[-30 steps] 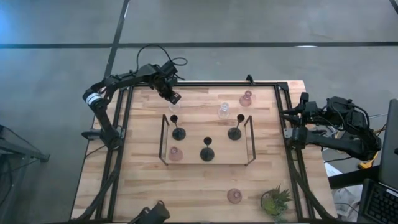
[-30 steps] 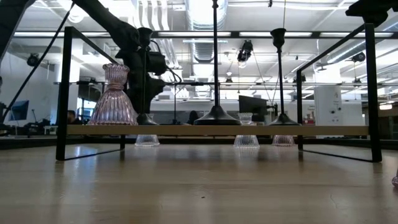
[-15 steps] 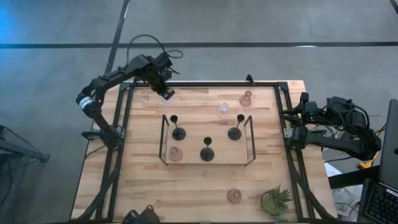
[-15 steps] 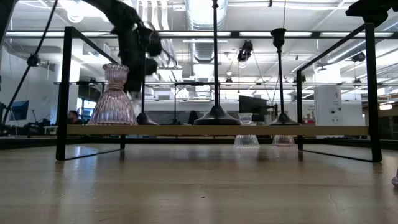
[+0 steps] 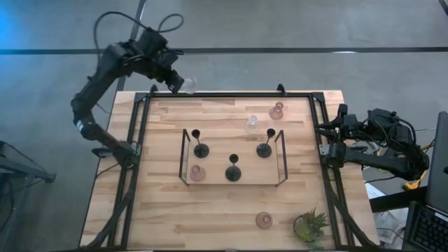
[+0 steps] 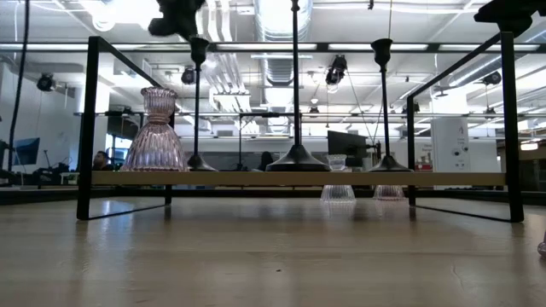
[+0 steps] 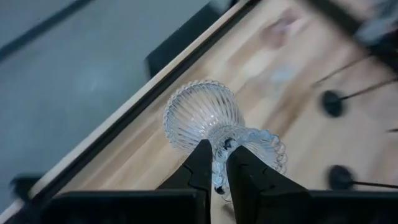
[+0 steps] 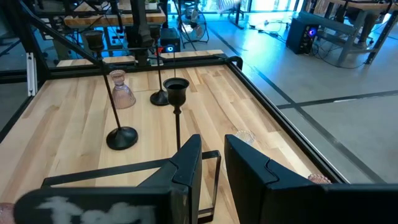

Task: Pick & Place candle stick holders
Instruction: Put the left transparent glass candle holder on the shelf

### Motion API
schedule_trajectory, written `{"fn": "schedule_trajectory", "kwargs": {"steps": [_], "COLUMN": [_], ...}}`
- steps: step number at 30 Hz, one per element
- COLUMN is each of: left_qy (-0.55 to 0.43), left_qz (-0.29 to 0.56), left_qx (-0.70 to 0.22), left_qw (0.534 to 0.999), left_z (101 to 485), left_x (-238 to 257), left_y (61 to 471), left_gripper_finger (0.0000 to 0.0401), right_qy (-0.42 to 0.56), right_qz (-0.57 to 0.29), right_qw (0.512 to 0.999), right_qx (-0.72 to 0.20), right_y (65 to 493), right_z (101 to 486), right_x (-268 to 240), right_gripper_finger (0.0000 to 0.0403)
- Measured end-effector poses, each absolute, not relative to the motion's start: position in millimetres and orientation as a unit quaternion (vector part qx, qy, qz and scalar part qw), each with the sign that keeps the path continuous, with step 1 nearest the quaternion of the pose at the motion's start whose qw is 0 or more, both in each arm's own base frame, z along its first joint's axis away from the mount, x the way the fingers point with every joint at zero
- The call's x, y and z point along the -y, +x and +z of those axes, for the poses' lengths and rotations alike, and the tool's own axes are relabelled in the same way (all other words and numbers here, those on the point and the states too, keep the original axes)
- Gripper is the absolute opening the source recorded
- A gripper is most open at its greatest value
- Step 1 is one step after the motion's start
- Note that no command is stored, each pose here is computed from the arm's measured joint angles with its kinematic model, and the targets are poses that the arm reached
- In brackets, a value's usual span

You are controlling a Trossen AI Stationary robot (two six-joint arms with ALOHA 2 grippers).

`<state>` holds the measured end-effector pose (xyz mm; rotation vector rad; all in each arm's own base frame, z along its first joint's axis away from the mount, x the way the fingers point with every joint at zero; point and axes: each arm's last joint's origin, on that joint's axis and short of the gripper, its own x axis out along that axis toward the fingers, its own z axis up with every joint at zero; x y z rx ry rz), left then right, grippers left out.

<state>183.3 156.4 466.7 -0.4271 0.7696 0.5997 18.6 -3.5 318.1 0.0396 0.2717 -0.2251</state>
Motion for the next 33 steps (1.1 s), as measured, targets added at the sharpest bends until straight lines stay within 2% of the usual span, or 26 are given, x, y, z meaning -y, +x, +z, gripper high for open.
{"fn": "schedule_trajectory", "kwargs": {"steps": [7,13,22,33], "left_qy": [-0.151,-0.108,-0.03,0.054], "left_qz": [0.193,0.092,0.025,-0.035], "left_qx": [-0.289,-0.267,-0.319,-0.417], "left_qw": [0.926,0.953,0.947,0.907], "left_z": [508,519,501,468], "left_x": [-108,-69,-41,-39], "left_y": [186,214,258,285], "left_gripper_finger": [0.0031,0.0031,0.0031,0.0031], "right_qy": [0.02,0.02,0.02,0.02], "right_qz": [-0.112,-0.112,-0.112,-0.112], "right_qw": [0.984,0.984,0.984,0.984], "right_qx": [-0.135,-0.135,-0.135,-0.135], "right_y": [19,19,19,19], "right_z": [318,318,318,318], "right_x": [3,3,3,3], "right_gripper_finger": [0.0063,0.0063,0.0063,0.0063]}}
